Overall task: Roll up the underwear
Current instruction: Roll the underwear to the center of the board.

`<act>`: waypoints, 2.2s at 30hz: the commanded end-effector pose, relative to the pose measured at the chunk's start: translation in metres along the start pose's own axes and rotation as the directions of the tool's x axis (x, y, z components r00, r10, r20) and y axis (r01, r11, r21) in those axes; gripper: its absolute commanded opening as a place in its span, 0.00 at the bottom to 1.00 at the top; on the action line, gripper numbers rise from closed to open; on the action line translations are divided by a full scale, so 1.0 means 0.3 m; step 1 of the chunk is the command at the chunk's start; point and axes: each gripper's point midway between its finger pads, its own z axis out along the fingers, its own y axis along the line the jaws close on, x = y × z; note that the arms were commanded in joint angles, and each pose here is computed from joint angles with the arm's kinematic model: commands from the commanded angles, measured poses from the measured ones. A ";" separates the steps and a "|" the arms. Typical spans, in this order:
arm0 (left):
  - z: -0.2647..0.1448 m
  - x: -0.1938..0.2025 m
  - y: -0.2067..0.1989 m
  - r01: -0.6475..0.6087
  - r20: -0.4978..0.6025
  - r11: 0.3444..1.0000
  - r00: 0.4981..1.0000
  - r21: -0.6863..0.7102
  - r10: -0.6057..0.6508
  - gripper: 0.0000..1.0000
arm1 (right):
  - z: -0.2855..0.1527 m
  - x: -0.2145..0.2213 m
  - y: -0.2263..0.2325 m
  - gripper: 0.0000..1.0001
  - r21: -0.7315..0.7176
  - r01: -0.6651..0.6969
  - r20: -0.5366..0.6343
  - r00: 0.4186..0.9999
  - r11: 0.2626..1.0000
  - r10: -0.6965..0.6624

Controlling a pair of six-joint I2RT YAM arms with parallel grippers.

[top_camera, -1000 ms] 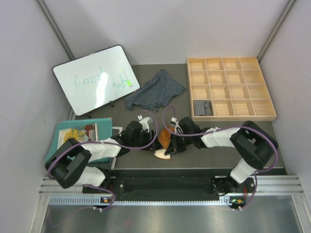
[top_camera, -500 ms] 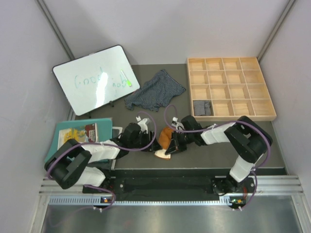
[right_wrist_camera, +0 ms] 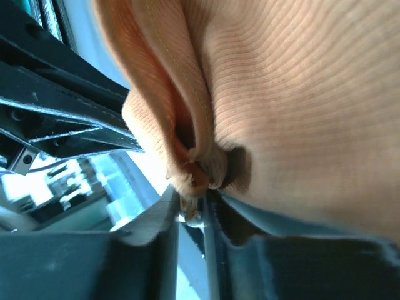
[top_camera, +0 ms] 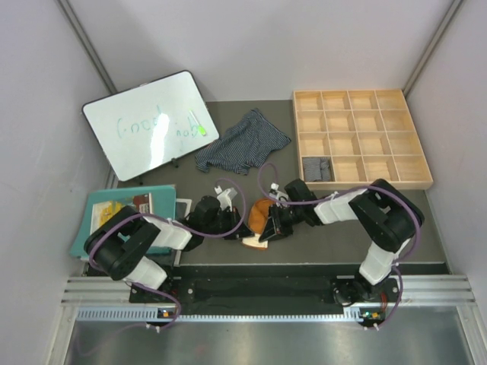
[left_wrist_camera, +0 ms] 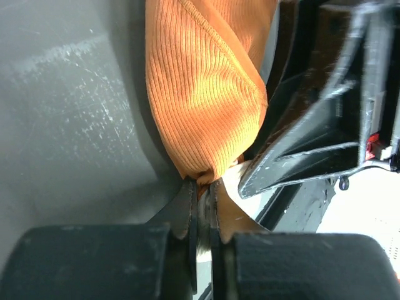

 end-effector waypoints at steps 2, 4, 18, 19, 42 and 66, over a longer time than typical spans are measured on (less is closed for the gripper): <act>-0.016 0.071 0.049 0.048 -0.093 0.995 0.994 -0.087 -0.057 0.00 | -0.067 -0.043 -0.168 0.37 0.274 0.061 0.150 0.983 0.960 -0.106; -0.023 0.074 0.032 0.071 -0.118 0.994 0.990 -0.089 -0.081 0.00 | -0.112 -0.064 -0.108 0.49 0.249 0.166 0.200 0.955 0.954 -0.218; -0.038 0.110 0.026 0.179 -0.264 0.973 0.941 -0.145 -0.213 0.00 | -0.096 -0.006 0.224 0.57 0.570 0.672 0.212 0.436 0.473 -0.875; -0.039 0.107 0.021 0.179 -0.268 0.974 0.940 -0.142 -0.212 0.00 | -0.102 -0.018 0.229 0.57 0.616 0.650 0.213 0.407 0.445 -0.888; -0.054 0.085 0.030 0.154 -0.286 0.973 0.937 -0.171 -0.199 0.00 | 0.009 0.109 0.280 0.49 0.601 0.737 0.118 0.299 0.308 -0.947; -0.064 0.084 0.015 0.157 -0.286 0.975 0.938 -0.159 -0.198 0.00 | 0.094 0.104 0.185 0.42 0.595 0.753 0.030 0.327 0.280 -0.944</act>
